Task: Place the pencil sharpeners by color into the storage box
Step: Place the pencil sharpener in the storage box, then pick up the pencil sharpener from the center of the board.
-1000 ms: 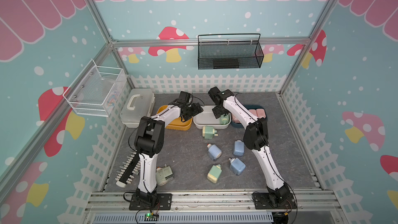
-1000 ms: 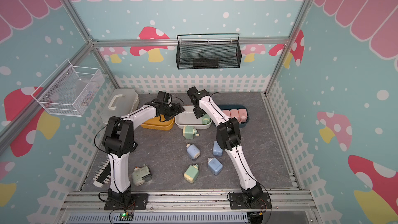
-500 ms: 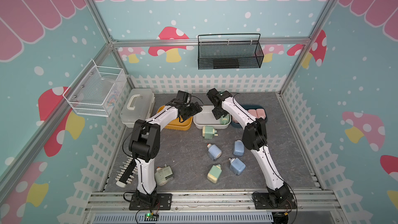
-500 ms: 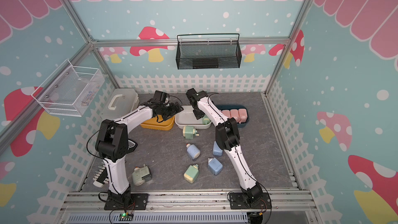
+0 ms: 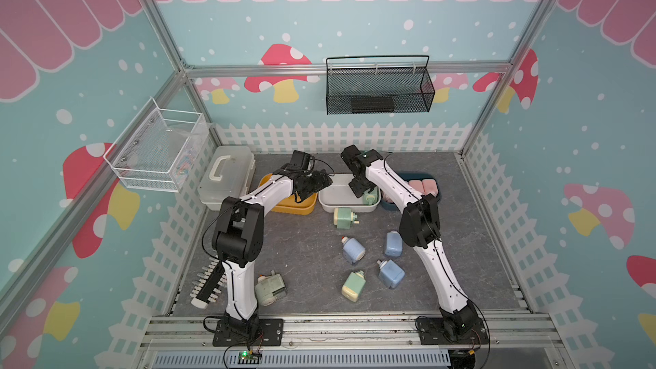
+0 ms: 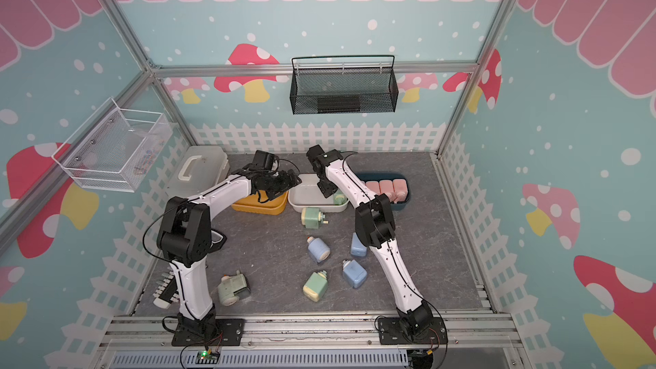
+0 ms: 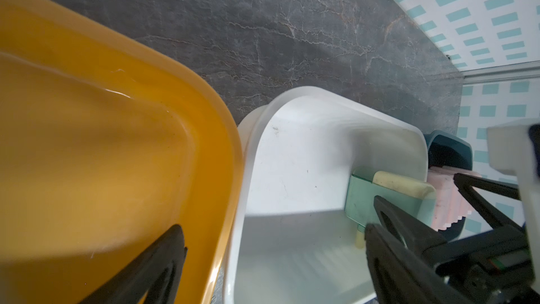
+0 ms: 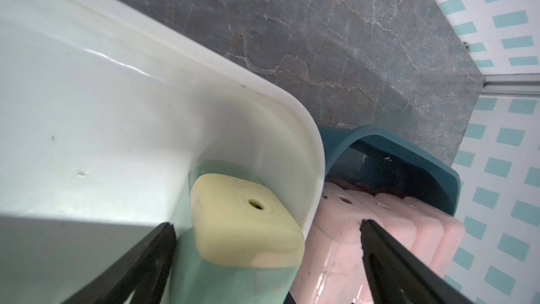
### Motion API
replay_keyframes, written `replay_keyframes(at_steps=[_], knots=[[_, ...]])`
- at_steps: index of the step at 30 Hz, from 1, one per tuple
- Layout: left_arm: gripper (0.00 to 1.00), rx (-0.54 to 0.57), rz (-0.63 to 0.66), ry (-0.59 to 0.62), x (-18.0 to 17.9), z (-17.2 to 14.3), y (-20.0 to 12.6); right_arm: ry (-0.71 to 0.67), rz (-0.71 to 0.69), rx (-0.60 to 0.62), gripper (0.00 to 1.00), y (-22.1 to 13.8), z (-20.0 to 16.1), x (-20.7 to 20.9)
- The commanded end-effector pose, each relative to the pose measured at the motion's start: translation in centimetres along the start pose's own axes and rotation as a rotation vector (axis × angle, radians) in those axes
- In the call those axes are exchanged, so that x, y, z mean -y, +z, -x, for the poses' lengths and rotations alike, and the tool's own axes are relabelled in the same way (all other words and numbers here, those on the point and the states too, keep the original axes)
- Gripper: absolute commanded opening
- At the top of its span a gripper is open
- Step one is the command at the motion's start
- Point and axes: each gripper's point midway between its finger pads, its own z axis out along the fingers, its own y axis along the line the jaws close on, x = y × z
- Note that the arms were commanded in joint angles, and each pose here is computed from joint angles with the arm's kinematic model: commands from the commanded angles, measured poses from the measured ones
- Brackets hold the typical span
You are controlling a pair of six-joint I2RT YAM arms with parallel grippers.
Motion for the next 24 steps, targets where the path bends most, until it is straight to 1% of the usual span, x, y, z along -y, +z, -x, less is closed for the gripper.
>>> replay_keyframes(at_steps=[1, 5, 9, 12, 17, 19, 20, 22, 23, 24], knots=[[0.96, 0.031, -0.021, 0.024, 0.8, 0.5, -2.0, -0.042, 0.090, 0.023, 0.99, -0.4, 0.4, -1.6], [0.96, 0.034, -0.023, 0.031, 0.8, 0.3, -2.6, -0.036, 0.113, 0.076, 0.99, -2.2, 1.3, -1.5], [0.96, 0.035, -0.018, 0.033, 0.6, 0.0, -3.0, -0.001, 0.144, 0.112, 0.99, -4.2, 1.6, -1.0], [0.96, 0.039, -0.013, 0.032, 0.5, -0.2, -3.4, 0.028, 0.182, 0.174, 0.99, -6.1, 1.9, -1.1], [0.96, 0.043, -0.016, 0.035, 0.5, -0.5, -4.1, 0.083, 0.317, 0.375, 0.99, -9.9, 2.4, -2.0], [0.96, 0.044, -0.017, 0.034, 0.5, -0.7, -4.3, 0.101, 0.329, 0.426, 0.99, -11.4, 2.2, -1.5], [0.96, 0.042, -0.017, 0.033, 0.4, -0.9, -4.4, 0.119, 0.308, 0.435, 0.98, -11.8, 1.8, -0.9], [0.96, 0.041, -0.016, 0.028, 0.3, -1.1, -4.6, 0.120, 0.313, 0.476, 0.98, -12.5, 1.4, -0.6], [0.96, 0.042, -0.013, 0.024, 0.1, -1.3, -4.7, 0.119, 0.332, 0.538, 0.99, -14.1, 1.5, -0.3], [0.96, 0.043, -0.008, 0.018, -0.1, -1.5, -4.7, 0.095, 0.370, 0.591, 0.99, -14.9, 1.5, -0.8]])
